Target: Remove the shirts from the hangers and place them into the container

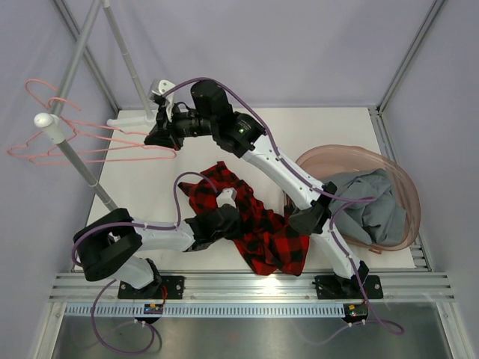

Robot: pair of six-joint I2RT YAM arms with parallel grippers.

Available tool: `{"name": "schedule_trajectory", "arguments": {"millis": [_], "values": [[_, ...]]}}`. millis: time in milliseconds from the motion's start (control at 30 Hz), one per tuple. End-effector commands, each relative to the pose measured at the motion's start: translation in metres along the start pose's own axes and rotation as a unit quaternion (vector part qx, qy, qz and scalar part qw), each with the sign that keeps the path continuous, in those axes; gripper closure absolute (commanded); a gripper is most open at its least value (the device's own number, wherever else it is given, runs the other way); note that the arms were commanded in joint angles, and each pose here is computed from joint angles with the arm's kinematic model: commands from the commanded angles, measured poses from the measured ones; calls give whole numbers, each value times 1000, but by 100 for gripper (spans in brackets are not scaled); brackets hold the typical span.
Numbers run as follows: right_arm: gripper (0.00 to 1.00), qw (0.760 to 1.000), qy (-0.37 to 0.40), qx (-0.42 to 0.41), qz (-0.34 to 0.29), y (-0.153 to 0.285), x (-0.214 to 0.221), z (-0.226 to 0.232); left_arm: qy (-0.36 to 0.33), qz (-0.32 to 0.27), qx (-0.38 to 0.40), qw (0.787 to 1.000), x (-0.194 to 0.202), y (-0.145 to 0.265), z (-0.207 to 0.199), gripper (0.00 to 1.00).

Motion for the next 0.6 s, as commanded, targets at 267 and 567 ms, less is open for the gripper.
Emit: {"name": "schedule_trajectory", "arguments": {"millis": [267,567], "values": [[100,976,188,-67,-82,35,-63,24,0,18,-1,1000,6,-4,0,100],[100,983,178,-30,-46,43,-51,20,0,17,6,1000,4,-5,-5,100]]}}
Point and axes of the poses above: each gripper's point midway between its finger pads, its own y axis back along the fingers, its own z axis along the line the jaws close on, x = y × z, the point moved 10 cm from there along y, back along the fingers, and after that the axes turned 12 degrees about -y, right-handed, at the moved point
